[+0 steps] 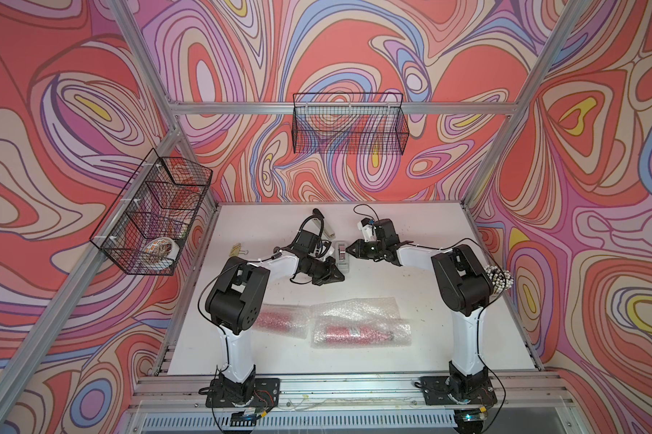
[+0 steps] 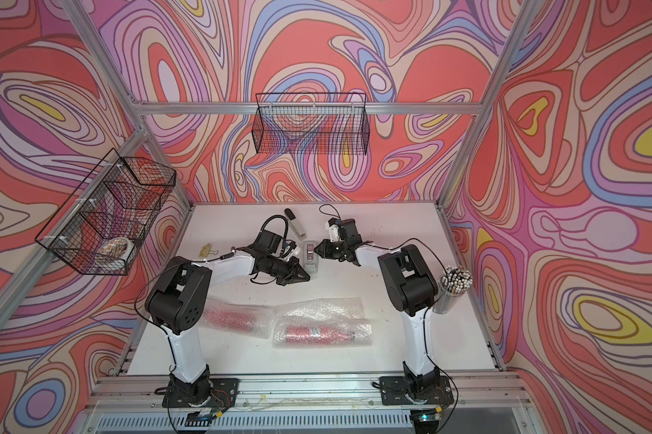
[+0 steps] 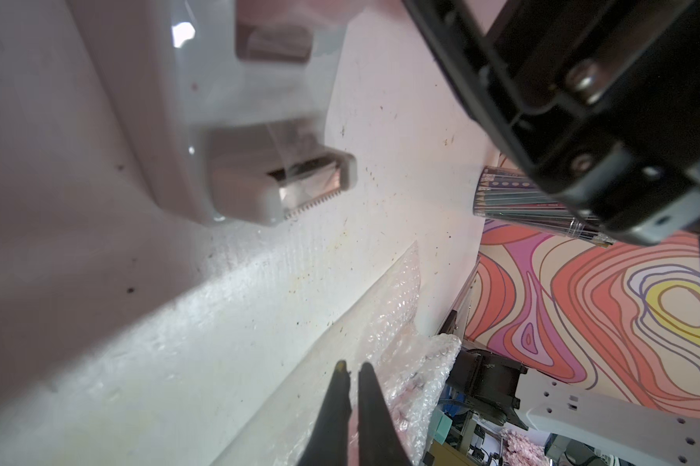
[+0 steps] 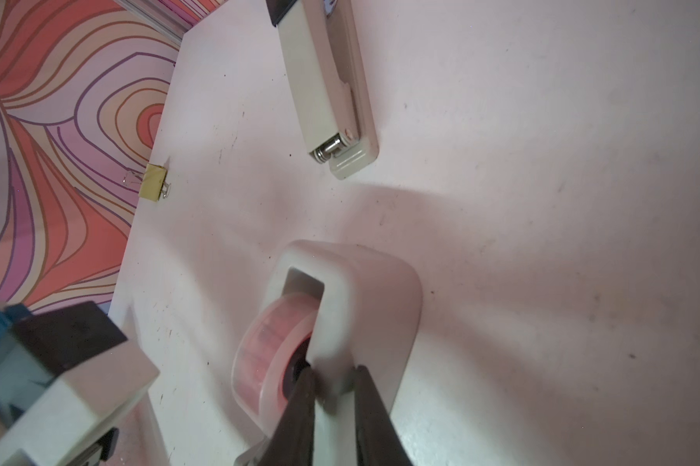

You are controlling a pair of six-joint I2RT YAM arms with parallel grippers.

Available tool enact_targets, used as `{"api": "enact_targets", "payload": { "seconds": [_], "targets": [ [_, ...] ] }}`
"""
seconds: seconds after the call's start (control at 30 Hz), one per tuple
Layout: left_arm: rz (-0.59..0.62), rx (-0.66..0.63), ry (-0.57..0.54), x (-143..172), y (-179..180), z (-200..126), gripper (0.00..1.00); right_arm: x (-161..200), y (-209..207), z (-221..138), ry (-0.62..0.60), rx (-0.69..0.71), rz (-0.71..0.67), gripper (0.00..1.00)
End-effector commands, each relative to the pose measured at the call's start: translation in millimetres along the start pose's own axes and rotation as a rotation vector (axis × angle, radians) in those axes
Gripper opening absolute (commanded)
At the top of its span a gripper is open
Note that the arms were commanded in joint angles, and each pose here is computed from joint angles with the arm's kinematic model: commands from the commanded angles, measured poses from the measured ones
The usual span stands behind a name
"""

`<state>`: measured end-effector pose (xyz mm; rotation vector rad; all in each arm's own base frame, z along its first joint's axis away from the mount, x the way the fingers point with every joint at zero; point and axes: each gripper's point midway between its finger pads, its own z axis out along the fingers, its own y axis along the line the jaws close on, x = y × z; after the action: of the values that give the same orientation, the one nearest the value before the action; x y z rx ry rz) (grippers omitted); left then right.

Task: Wrap wine bottles in bubble wrap
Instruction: Tear off the tape using the Tape Cutter.

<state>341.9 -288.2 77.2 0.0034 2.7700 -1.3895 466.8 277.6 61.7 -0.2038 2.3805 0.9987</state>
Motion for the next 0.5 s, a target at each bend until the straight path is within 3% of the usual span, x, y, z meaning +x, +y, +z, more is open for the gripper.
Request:
{"api": "enact_targets", "payload": {
  "seconds": [0.0,0.13,0.47],
  "targets": [
    [0.049,-0.025,-0.080,-21,-15,-23,0.31,22,-29,1,0.046,0.112,0.040,0.20],
    [0.037,-0.060,-0.116,-41,-18,-29,0.47,20,-28,1,0.041,0.106,0.043,0.20],
    [-0.038,-0.068,-0.110,-70,1,-9,0.53,22,-28,4,0.042,0.095,0.054,0.20]
  ]
}}
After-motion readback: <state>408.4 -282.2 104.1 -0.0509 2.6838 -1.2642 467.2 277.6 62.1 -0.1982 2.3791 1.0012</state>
